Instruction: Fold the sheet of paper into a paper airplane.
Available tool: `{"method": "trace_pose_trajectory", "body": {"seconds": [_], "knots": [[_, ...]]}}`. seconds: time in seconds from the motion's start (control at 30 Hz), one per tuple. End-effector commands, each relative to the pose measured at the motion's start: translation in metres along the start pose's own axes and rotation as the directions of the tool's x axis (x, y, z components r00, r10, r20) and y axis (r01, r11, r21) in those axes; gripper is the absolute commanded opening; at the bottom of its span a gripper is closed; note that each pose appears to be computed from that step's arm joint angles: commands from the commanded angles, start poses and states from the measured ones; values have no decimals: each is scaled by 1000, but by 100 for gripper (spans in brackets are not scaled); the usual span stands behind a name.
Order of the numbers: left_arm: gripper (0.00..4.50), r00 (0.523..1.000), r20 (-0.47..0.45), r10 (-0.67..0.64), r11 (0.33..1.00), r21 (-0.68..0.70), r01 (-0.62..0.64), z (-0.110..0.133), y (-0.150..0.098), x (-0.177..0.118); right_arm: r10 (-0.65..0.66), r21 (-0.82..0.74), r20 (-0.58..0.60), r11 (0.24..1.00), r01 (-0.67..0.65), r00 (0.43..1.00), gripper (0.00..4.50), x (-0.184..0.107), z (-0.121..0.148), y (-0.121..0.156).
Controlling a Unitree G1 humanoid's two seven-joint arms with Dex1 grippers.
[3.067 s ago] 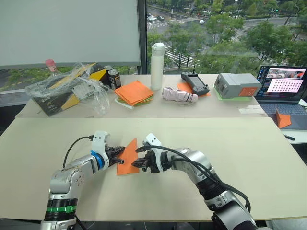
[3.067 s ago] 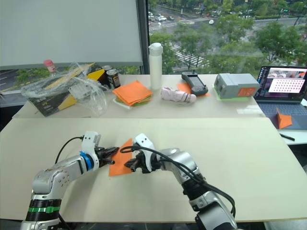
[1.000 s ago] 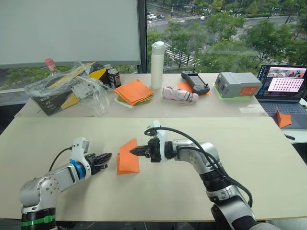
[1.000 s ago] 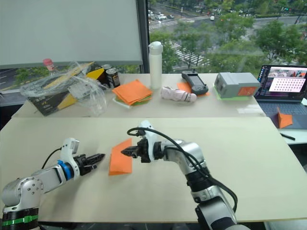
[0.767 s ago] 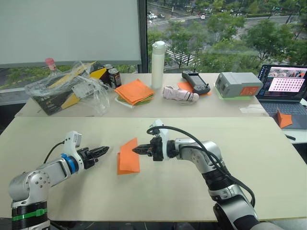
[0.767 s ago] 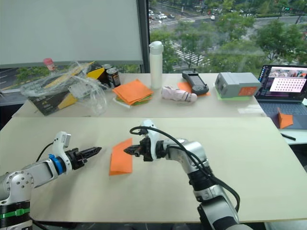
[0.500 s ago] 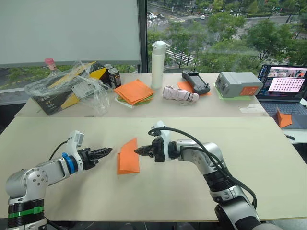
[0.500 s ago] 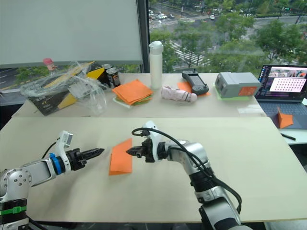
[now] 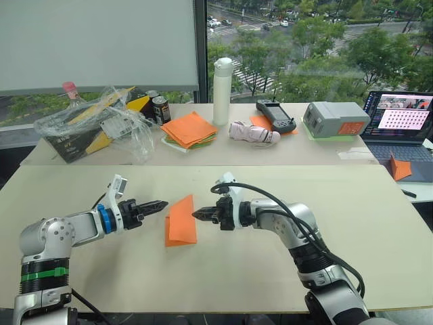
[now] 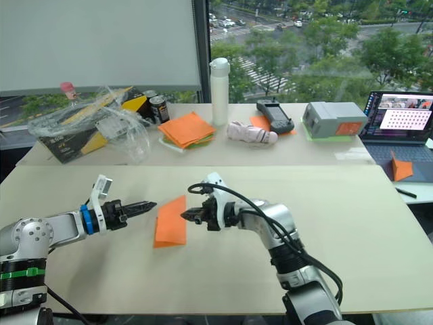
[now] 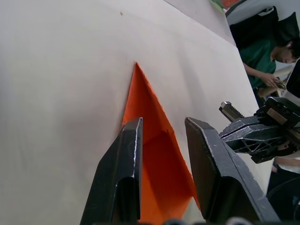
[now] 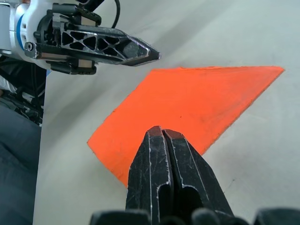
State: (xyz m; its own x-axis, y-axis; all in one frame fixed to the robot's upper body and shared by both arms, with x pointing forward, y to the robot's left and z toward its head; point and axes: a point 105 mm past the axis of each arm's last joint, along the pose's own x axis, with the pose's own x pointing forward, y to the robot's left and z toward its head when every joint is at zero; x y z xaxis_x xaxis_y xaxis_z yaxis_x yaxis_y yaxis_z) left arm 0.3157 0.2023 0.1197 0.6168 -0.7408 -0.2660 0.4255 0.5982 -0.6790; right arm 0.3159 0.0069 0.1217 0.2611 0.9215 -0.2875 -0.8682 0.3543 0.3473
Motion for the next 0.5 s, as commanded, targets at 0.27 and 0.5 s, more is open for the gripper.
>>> {"method": "trace_pose_trajectory", "body": {"seconds": [0.27, 0.5], "knots": [[152, 999, -29, -43, 999, -1, 43, 14, -3, 7, 17, -28, 31, 999, -16, 999, 0, -4, 9, 8], [152, 995, -71, -64, 998, -8, 63, 12, -3, 12, 6, -27, 27, 1000, -6, 1000, 0, -6, 6, 9]]}}
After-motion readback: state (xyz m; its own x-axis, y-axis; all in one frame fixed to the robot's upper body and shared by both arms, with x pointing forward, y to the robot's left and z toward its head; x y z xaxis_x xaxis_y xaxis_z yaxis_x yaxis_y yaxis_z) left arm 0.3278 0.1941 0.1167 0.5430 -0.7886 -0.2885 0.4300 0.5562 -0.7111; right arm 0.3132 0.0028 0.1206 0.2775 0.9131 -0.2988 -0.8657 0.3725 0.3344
